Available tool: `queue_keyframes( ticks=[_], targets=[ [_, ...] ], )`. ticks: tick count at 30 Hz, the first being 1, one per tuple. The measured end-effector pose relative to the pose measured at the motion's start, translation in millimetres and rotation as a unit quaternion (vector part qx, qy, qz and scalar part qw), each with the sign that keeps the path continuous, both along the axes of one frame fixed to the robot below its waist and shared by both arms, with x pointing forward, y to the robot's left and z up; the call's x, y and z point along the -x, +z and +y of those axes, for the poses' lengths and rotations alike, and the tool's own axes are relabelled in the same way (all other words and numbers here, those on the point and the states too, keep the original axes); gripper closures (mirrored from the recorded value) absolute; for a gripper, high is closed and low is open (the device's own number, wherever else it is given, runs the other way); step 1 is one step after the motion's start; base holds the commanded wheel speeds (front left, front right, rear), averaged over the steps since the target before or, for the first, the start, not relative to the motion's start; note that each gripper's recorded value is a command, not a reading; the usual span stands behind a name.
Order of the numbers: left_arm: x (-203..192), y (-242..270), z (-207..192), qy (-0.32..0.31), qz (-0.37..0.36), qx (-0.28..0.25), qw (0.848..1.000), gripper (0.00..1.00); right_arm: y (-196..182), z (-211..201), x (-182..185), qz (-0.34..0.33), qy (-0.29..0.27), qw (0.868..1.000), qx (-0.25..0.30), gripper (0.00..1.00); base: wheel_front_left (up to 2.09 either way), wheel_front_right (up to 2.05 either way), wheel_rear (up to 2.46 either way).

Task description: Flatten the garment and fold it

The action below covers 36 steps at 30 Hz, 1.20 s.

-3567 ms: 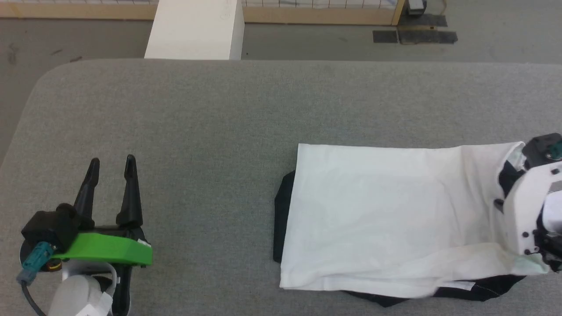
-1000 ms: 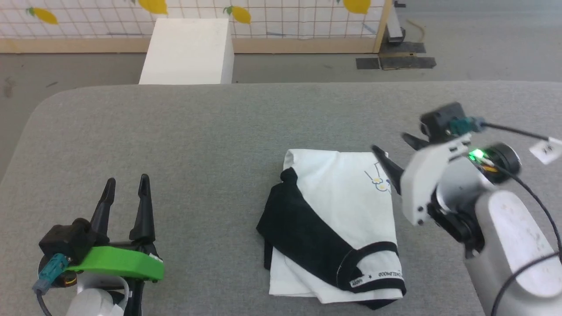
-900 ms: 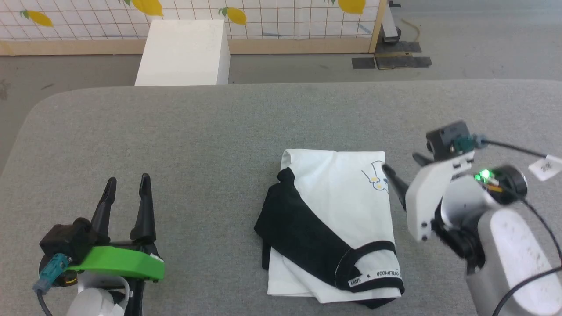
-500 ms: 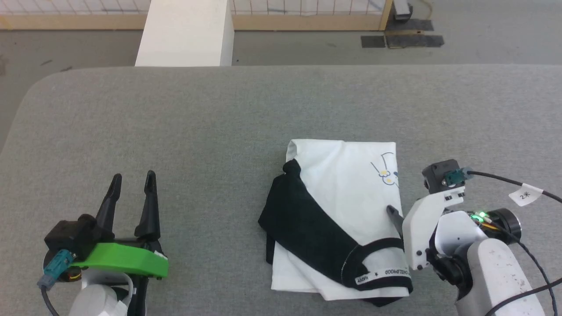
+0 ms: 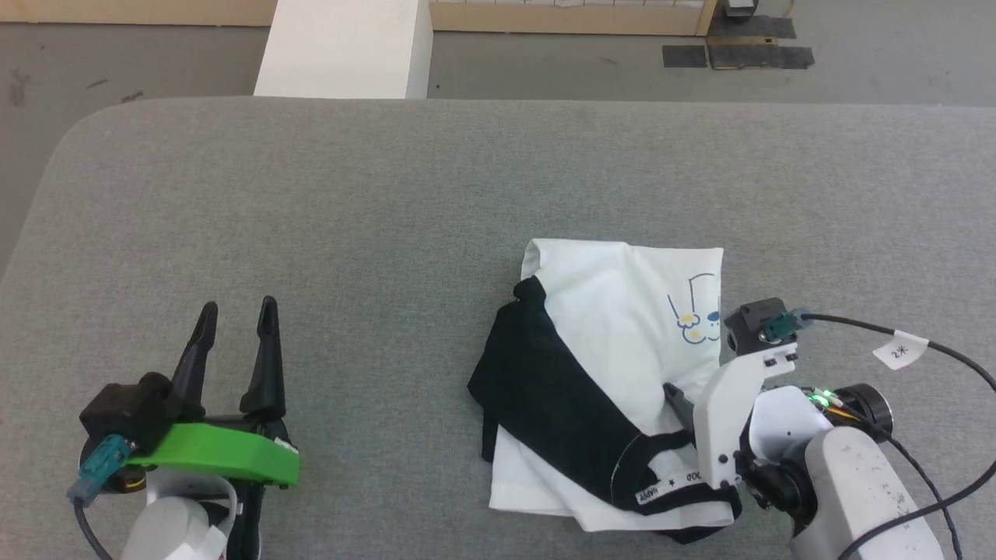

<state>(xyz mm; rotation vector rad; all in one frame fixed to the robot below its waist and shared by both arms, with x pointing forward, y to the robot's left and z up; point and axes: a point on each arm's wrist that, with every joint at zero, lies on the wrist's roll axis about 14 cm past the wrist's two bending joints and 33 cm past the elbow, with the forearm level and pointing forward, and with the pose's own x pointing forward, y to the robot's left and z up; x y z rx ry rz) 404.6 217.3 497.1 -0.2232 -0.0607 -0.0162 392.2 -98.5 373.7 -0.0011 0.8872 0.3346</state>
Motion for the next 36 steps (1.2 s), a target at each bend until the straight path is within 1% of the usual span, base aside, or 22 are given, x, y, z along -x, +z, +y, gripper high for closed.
queue_keyframes(
  ticks=[1, 2, 3, 11, 14, 17, 20, 22, 24, 26, 28, 31, 36],
  targets=[
    [-0.1, 0.3, 0.2, 0.0, 0.0, 0.001, 1.0, 0.0, -0.1, 0.6, -0.9, 0.001, 0.0, 1.0, -0.001, 0.03, 0.0, 0.0, 0.0],
    [0.0, 0.2, 0.6, 0.001, 0.0, 0.001, 1.0, 0.0, -0.2, 1.4, -1.5, 0.002, 0.0, 1.0, -0.004, 0.67, 0.0, 0.0, 0.0],
    [0.0, 0.3, 1.1, 0.001, 0.0, 0.001, 1.0, 0.0, -0.8, 2.0, -1.5, 0.003, 0.0, 1.0, -0.005, 1.0, 0.0, 0.0, 0.0],
    [0.1, 5.2, 2.5, 0.003, -0.007, 0.001, 1.0, 0.0, 6.2, 5.4, -5.3, -0.007, 0.005, 1.0, -0.008, 1.0, 0.0, 0.0, 0.0],
    [-1.8, 10.4, 1.7, 0.002, -0.015, 0.002, 1.0, 0.0, 16.0, 1.7, -4.8, -0.018, 0.017, 1.0, 0.0, 1.0, 0.0, 0.0, 0.0],
    [-6.9, 15.5, -5.3, -0.008, -0.024, 0.004, 1.0, 0.0, 27.6, -11.9, -1.1, -0.026, 0.033, 0.999, 0.022, 1.0, 0.0, 0.0, 0.0],
    [-15.1, 18.3, -21.3, -0.03, -0.031, 0.007, 0.999, 0.0, 39.1, -46.7, 5.7, -0.027, 0.031, 0.997, 0.062, 1.0, 0.0, 0.0, 0.0],
    [-22.1, 19.7, -35.1, -0.05, -0.034, 0.01, 0.998, 0.0, 46.2, -77.0, 12.4, -0.023, 0.019, 0.995, 0.092, 1.0, 0.0, 0.0, 0.0],
    [-29.0, 19.7, -49.4, -0.071, -0.036, 0.012, 0.997, 0.0, 53.2, -102.3, 18.9, -0.02, -0.003, 0.994, 0.106, 1.0, 0.0, 0.0, 0.0],
    [-37.8, 20.9, -65.8, -0.094, -0.04, 0.015, 0.995, 0.0, 59.7, -131.3, 27.6, -0.014, -0.022, 0.991, 0.135, 1.0, 0.0, 0.0, 0.0],
    [-46.4, 20.6, -78.6, -0.115, -0.043, 0.013, 0.992, 0.0, 67.0, -156.8, 32.8, -0.013, -0.049, 0.987, 0.15, 1.0, 0.0, 0.0, 0.0],
    [-61.3, 18.8, -97.4, -0.145, -0.042, 0.01, 0.988, 0.0, 75.8, -195.7, 39.8, -0.007, -0.084, 0.979, 0.184, 1.0, 0.0, 0.0, 0.0],
    [-85.9, 8.4, -114.1, -0.178, -0.034, 0.002, 0.983, 0.0, 86.2, -260.6, 43.0, 0.006, -0.137, 0.958, 0.252, 1.0, 0.0, 0.0, 0.0]
  ],
)
